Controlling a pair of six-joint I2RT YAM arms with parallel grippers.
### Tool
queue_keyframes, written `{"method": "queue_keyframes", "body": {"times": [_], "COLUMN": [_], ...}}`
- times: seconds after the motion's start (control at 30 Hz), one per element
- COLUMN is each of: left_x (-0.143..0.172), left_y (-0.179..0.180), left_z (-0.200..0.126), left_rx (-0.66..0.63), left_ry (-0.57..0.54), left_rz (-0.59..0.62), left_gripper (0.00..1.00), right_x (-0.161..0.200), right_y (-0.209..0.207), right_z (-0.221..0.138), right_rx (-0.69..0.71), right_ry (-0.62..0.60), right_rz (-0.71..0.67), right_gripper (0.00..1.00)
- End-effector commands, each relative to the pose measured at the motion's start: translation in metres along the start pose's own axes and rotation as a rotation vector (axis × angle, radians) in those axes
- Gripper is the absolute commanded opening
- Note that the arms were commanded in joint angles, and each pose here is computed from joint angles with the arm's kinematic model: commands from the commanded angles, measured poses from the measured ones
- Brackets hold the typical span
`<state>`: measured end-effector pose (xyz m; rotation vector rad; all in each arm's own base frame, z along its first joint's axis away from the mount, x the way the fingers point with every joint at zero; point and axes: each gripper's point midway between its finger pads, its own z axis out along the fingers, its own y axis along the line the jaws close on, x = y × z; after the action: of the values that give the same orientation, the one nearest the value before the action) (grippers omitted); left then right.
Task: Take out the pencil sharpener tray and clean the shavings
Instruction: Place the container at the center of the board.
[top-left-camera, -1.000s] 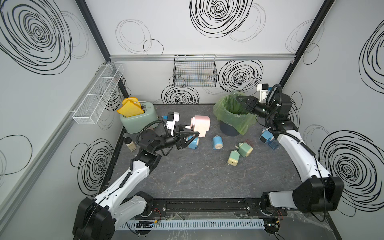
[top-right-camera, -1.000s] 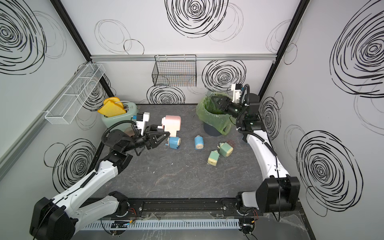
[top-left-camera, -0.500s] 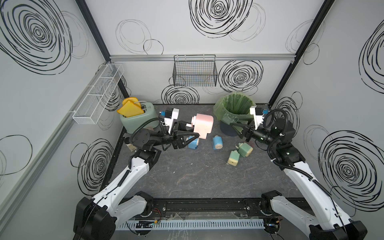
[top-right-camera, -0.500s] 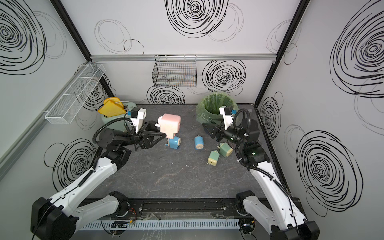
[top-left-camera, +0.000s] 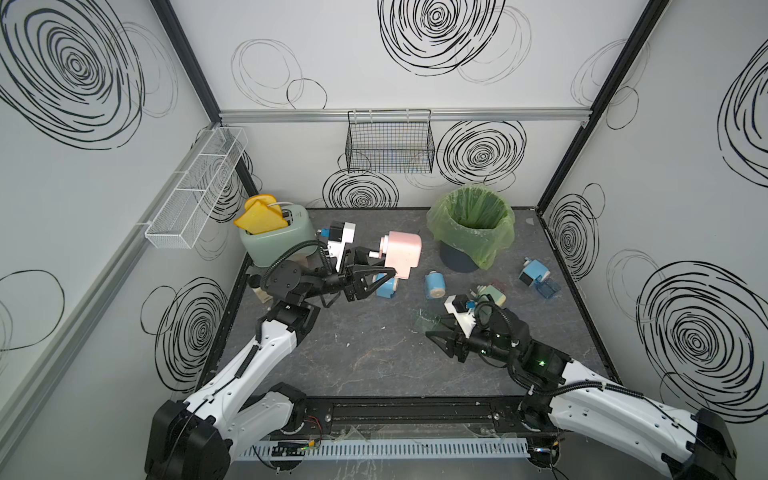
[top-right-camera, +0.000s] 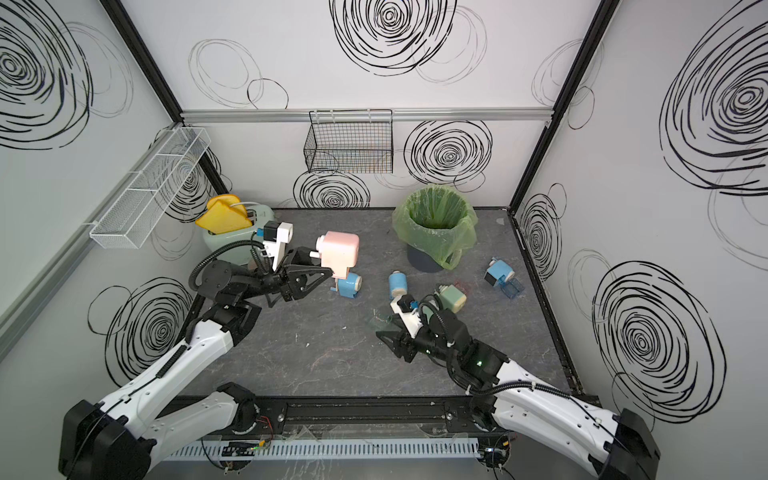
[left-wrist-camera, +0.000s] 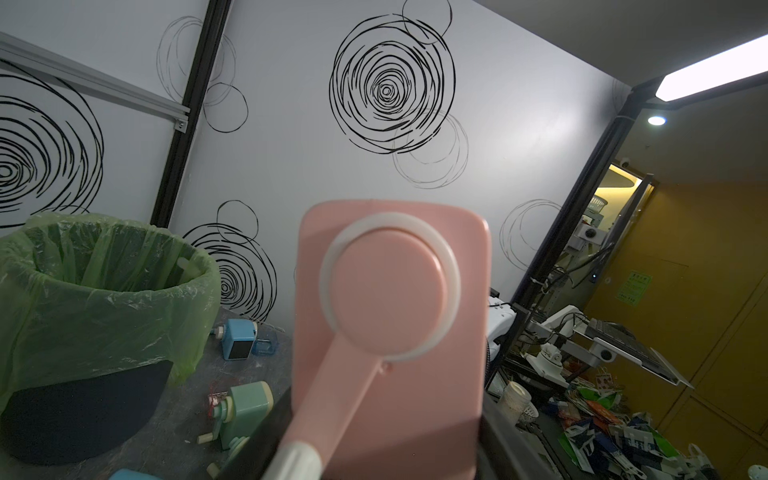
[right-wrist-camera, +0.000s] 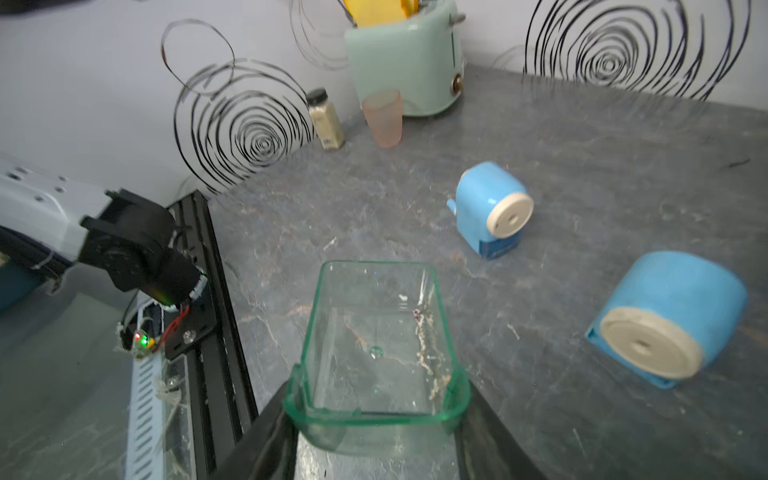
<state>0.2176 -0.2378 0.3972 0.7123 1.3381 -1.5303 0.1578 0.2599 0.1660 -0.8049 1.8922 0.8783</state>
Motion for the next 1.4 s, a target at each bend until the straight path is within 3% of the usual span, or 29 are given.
{"method": "queue_keyframes", "body": {"times": [0.0, 0.23, 0.47, 0.63, 0.73, 0.87, 0.97, 1.1, 1.37], "left_x": [-0.01, -0.005, 0.007, 0.016, 0.023, 0.039, 0.05, 0.069, 0.108], "left_y": [-0.008, 0.001, 0.012, 0.017, 0.017, 0.022, 0.027, 0.024, -0.013], "left_z": [-0.004, -0.007, -0.015, -0.02, -0.021, -0.022, -0.027, -0.034, -0.023], "left_rx": [0.002, -0.03, -0.08, -0.111, -0.126, -0.172, -0.215, -0.219, -0.081], "left_ry": [-0.05, -0.067, -0.104, -0.115, -0.108, -0.096, -0.104, -0.131, -0.073], "left_rz": [0.064, 0.046, 0.006, -0.007, -0.006, -0.01, -0.022, -0.04, -0.02], "left_gripper": [0.08, 0.07, 0.07, 0.07, 0.08, 0.07, 0.08, 0.1, 0.1], "right_x": [0.007, 0.06, 0.072, 0.082, 0.086, 0.084, 0.071, 0.036, -0.07], "right_y": [-0.02, -0.047, -0.073, -0.075, -0.078, -0.076, -0.057, -0.022, 0.05], "right_z": [0.009, 0.015, 0.026, 0.043, 0.045, 0.043, 0.042, 0.027, -0.031], "right_rx": [0.161, 0.293, 0.446, 0.462, 0.486, 0.478, 0.384, 0.217, -0.325], "right_ry": [-0.039, 0.044, 0.105, 0.158, 0.163, 0.168, 0.18, 0.15, -0.089], "right_rz": [-0.021, 0.012, 0.03, 0.037, 0.054, 0.056, 0.033, 0.031, 0.134], "right_gripper": [0.41, 0.43, 0.45, 0.46, 0.54, 0.82, 0.99, 0.99, 0.99]}}
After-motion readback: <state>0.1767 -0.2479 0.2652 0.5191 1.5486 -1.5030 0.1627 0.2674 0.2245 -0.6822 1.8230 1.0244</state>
